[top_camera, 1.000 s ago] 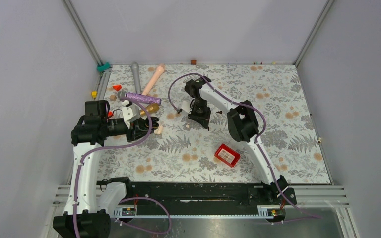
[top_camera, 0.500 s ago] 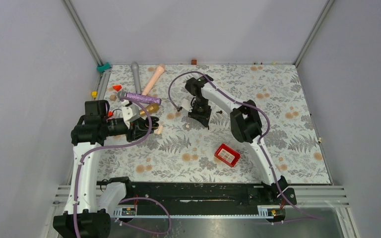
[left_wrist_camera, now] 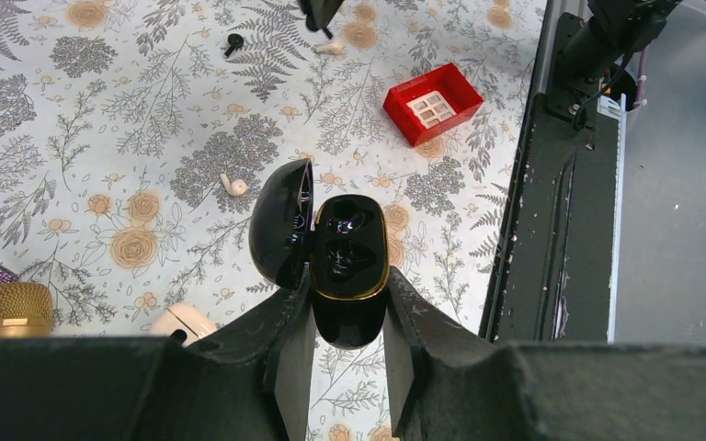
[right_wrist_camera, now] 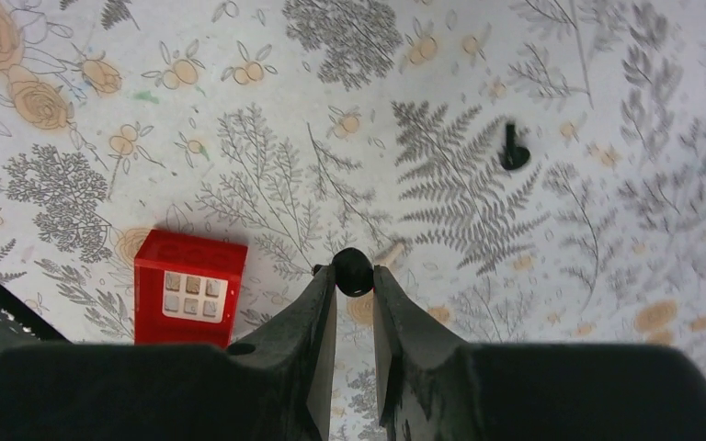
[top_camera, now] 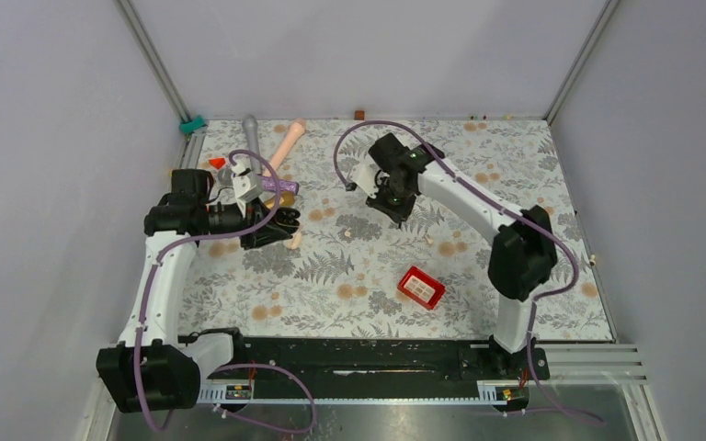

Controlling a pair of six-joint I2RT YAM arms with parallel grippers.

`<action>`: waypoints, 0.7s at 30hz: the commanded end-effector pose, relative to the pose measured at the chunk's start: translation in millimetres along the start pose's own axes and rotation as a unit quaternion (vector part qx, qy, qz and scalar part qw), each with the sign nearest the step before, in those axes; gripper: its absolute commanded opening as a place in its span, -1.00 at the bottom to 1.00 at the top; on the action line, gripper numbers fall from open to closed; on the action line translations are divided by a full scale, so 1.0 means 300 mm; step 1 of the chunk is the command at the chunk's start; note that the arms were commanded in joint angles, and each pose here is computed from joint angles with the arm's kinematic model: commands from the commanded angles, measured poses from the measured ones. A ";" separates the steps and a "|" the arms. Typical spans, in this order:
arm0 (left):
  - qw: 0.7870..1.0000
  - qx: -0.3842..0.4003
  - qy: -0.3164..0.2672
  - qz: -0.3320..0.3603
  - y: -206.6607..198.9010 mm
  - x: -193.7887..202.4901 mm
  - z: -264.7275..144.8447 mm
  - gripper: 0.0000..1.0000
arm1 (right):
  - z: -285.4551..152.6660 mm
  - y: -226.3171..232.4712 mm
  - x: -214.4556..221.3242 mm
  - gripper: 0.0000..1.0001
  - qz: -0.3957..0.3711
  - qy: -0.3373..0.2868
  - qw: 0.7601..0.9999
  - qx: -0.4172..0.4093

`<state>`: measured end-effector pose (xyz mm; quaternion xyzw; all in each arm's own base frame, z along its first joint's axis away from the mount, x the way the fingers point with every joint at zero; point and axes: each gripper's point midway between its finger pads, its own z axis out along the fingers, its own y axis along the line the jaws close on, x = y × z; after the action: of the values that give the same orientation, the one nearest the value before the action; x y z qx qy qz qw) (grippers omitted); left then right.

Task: Insert the wireless bluetooth earbuds into the charging case
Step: Pick up the earbud from the center of the board.

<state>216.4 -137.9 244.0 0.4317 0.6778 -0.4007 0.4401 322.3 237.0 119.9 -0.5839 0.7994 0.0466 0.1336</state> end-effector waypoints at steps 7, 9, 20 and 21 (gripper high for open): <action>0.999 -0.032 -0.001 0.030 0.087 -0.121 0.153 -1.00 | -0.347 -0.069 -0.069 -0.85 0.078 -0.183 0.964 0.175; 1.000 -0.020 0.002 0.022 0.092 -0.150 0.190 -1.00 | -0.433 -0.070 -0.072 -0.85 0.087 -0.218 0.952 0.199; 0.992 0.108 0.033 -0.055 0.007 -0.146 0.448 -1.00 | -0.687 0.027 -0.110 -0.82 0.066 -0.379 0.896 0.219; 0.991 0.115 0.031 -0.057 -0.004 -0.143 0.461 -1.00 | -0.686 0.039 -0.115 -0.82 0.060 -0.387 0.894 0.218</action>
<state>261.0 -253.8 224.4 0.4444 0.6941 -0.4610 0.3288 297.1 205.9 312.0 -0.4269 0.7431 0.0614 0.5117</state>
